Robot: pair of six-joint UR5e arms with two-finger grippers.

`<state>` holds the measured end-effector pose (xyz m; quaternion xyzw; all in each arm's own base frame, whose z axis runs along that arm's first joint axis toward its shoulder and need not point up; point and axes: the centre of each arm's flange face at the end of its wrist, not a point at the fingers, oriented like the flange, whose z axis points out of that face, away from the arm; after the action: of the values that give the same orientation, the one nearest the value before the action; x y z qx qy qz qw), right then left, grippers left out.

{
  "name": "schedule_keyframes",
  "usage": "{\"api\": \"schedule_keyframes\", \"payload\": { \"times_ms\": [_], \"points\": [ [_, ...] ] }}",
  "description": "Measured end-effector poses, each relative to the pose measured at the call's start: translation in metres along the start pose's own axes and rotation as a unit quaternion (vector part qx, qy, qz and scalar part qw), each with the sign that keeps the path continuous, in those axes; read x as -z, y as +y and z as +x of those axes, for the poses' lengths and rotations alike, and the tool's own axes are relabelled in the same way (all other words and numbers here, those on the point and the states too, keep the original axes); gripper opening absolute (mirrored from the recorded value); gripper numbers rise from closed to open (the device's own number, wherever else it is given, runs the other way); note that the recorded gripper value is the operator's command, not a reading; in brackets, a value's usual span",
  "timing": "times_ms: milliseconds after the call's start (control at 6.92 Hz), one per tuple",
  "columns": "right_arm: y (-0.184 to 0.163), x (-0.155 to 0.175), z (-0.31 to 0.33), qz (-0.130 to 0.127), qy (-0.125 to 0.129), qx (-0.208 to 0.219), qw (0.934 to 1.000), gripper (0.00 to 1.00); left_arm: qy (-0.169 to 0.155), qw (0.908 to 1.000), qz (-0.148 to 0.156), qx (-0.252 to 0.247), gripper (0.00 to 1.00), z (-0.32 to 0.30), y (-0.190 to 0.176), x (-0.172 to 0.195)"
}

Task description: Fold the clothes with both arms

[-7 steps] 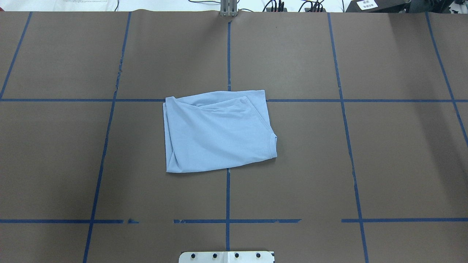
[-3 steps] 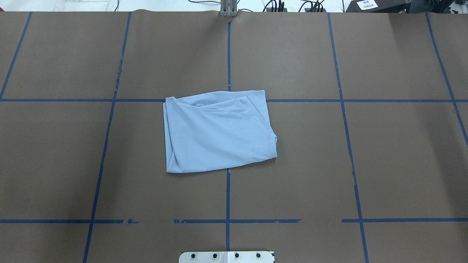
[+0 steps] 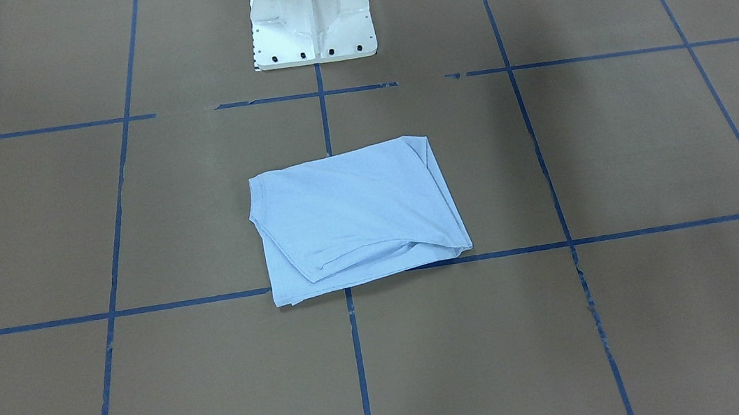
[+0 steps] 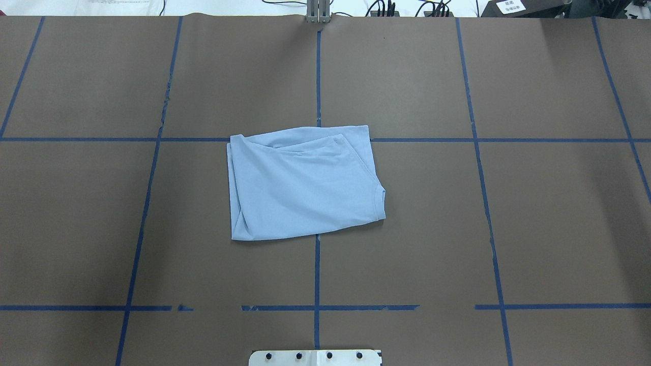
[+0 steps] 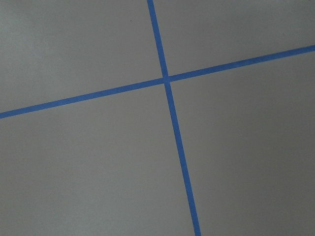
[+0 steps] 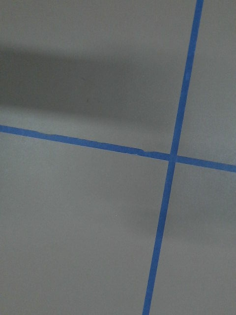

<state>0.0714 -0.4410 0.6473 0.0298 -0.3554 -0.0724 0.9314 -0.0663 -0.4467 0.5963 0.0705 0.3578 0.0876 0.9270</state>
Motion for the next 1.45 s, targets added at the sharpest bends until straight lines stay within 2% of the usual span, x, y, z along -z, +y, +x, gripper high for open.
{"api": "schedule_keyframes", "payload": {
  "times_ms": [1445],
  "points": [
    [0.0014,0.0005,-0.0019,0.001,-0.002,0.001,1.0000,1.00,-0.003,1.0000,0.005,-0.005,1.00,0.0040,0.0013,0.0050]
  ]
}}
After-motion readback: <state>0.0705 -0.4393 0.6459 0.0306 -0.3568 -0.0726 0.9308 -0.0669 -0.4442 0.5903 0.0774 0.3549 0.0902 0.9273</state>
